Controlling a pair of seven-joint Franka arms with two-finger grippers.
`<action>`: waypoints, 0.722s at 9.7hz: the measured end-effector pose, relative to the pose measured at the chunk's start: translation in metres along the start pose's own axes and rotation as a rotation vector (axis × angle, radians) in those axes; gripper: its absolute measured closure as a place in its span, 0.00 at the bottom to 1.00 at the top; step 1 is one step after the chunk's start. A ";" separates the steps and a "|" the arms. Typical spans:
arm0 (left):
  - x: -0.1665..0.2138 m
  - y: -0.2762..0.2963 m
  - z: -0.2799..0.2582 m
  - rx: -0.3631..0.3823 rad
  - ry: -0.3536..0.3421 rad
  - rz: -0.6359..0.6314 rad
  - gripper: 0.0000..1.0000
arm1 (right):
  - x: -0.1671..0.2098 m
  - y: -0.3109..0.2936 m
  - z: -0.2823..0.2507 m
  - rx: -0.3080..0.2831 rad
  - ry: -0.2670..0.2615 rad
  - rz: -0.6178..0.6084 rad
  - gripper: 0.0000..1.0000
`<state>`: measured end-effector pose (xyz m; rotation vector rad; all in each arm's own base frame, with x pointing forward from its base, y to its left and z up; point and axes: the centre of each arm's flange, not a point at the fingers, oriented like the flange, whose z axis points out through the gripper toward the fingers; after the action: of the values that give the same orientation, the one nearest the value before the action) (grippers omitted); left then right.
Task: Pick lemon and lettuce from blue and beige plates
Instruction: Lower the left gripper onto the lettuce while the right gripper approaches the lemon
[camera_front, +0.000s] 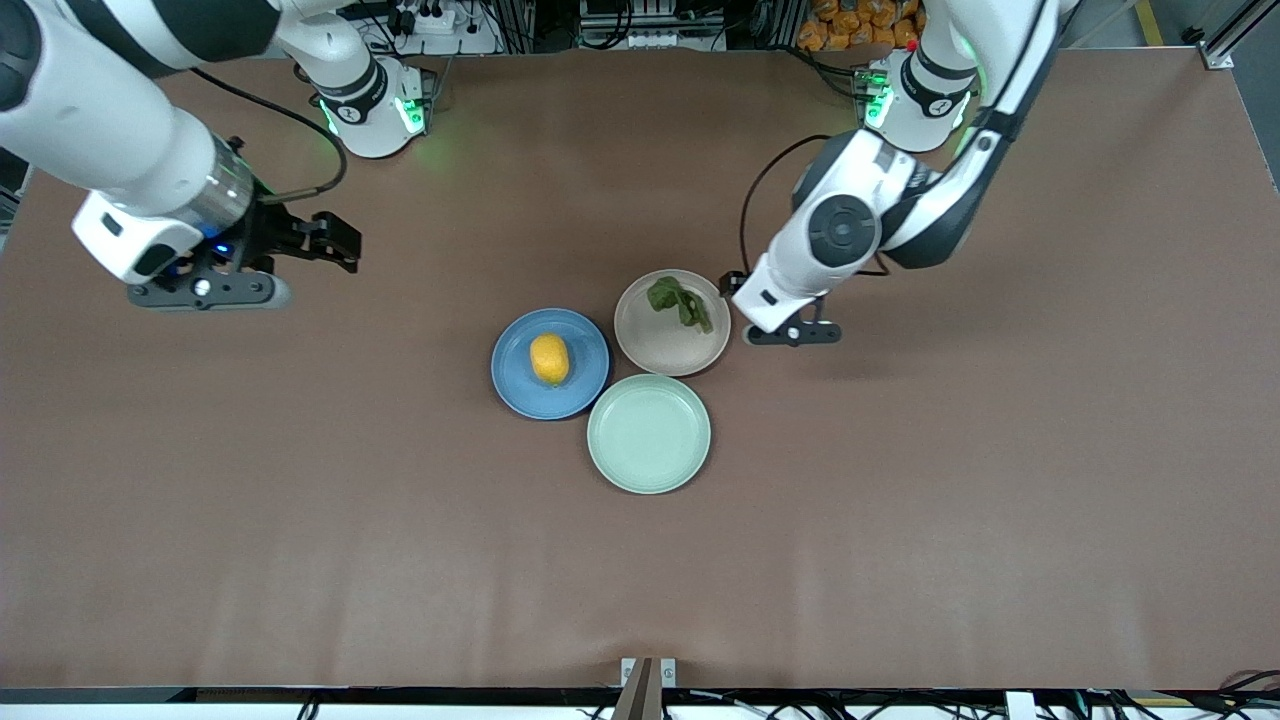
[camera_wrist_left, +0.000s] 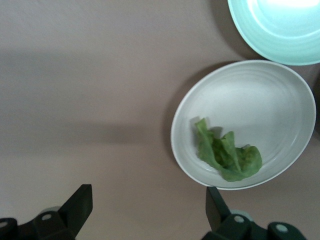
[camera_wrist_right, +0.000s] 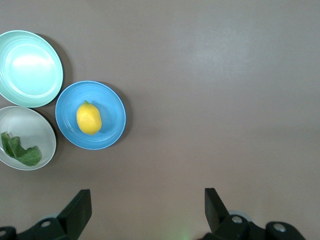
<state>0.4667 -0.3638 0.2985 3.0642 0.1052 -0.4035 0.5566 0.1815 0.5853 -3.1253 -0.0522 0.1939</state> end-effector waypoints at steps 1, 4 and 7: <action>-0.003 0.010 0.011 -0.006 0.004 -0.036 0.00 | 0.004 -0.009 0.007 0.000 0.005 0.004 0.00; -0.019 0.042 0.041 -0.020 0.015 -0.142 0.00 | 0.023 -0.050 0.052 -0.018 -0.010 -0.002 0.00; -0.025 0.057 0.064 -0.032 0.017 -0.184 0.00 | 0.036 -0.065 0.097 -0.022 -0.004 -0.016 0.00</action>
<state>0.4302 -0.4259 0.2454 3.0367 0.3927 -0.3800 0.5782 0.2486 0.4849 -3.1454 -0.0801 0.2001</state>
